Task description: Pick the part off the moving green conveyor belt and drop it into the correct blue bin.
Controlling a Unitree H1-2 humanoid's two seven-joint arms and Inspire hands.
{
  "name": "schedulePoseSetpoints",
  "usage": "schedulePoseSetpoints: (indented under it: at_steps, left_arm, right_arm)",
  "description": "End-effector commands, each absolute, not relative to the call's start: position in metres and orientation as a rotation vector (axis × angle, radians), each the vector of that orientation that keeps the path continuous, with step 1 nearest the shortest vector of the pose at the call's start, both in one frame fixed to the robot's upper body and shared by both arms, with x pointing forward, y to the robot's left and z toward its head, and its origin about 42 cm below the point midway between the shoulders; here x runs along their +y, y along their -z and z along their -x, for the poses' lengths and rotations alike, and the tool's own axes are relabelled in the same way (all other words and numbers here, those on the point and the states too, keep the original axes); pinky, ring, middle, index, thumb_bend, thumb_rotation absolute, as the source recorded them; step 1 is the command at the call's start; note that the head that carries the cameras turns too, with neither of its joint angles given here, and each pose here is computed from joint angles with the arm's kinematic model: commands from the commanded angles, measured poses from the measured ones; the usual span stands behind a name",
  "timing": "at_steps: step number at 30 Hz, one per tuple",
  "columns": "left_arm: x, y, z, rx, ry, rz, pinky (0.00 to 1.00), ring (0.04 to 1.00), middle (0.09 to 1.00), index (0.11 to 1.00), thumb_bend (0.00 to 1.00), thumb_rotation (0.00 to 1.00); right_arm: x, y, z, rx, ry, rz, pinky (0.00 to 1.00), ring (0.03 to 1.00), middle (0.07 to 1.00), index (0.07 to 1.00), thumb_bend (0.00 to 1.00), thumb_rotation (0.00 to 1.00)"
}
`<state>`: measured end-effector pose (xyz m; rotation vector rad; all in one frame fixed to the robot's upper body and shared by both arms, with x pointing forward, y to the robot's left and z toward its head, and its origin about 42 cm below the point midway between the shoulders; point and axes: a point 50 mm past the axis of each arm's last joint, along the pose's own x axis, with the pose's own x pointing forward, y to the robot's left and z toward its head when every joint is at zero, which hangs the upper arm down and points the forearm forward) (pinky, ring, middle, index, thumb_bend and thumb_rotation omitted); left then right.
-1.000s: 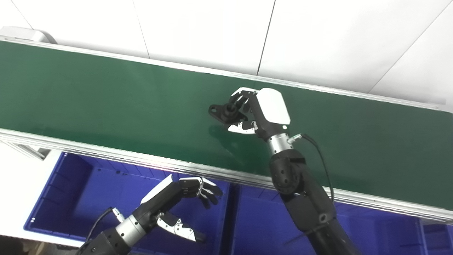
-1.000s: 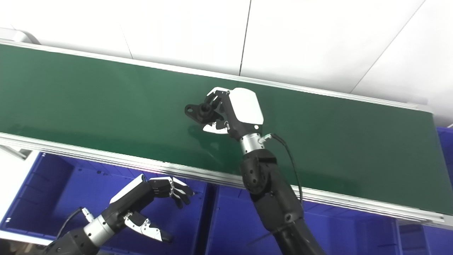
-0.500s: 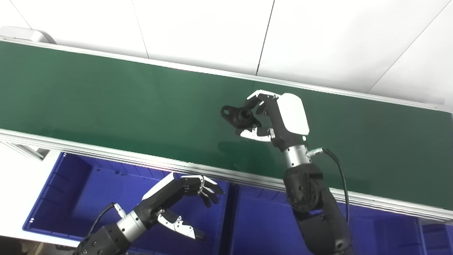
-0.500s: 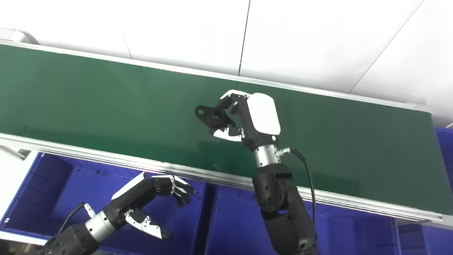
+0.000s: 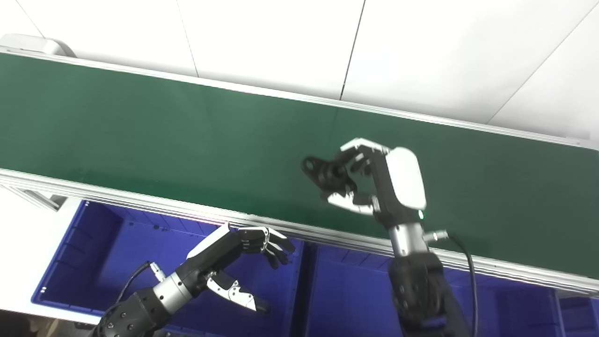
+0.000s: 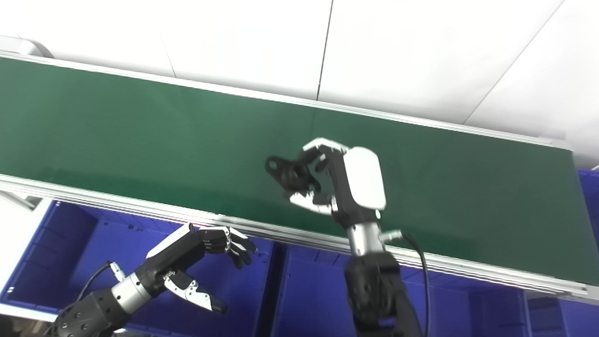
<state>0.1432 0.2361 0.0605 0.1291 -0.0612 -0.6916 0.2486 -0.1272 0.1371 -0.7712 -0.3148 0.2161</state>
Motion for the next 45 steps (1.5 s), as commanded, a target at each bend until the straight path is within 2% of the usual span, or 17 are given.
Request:
schedulePoseSetpoints:
  at_steps: [1, 12, 26, 38, 45]
  left_arm:
    - [0.241, -0.067, -0.143, -0.107, 0.689, -0.132, 0.54, 0.626, 0.72, 0.683, 0.74, 0.2]
    - [0.244, -0.07, -0.142, -0.098, 0.687, -0.127, 0.56, 0.648, 0.74, 0.698, 0.71, 0.19]
    - [0.245, -0.072, -0.142, -0.117, 0.689, -0.145, 0.56, 0.645, 0.74, 0.701, 0.7, 0.22]
    - [0.248, -0.075, -0.147, -0.1, 0.688, -0.118, 0.58, 0.656, 0.751, 0.708, 0.7, 0.18]
    - [0.251, -0.078, -0.154, -0.109, 0.699, -0.121, 0.58, 0.656, 0.751, 0.712, 0.69, 0.19]
  right_arm:
    - [-0.132, -0.151, -0.237, -0.368, -0.183, 0.738, 0.33, 0.456, 0.556, 0.486, 0.5, 0.0]
    - [-0.158, -0.154, -0.181, -0.358, -0.173, 0.704, 0.37, 0.474, 0.538, 0.465, 0.5, 0.0]
    - [-0.172, -0.136, -0.134, -0.223, -0.184, 0.687, 0.35, 0.472, 0.538, 0.481, 0.5, 0.0]
    - [-0.167, -0.117, -0.118, -0.16, -0.205, 0.685, 0.38, 0.476, 0.525, 0.474, 0.5, 0.0]
    - [-0.16, -0.115, -0.118, -0.138, -0.199, 0.675, 0.34, 0.459, 0.539, 0.5, 0.5, 0.0]
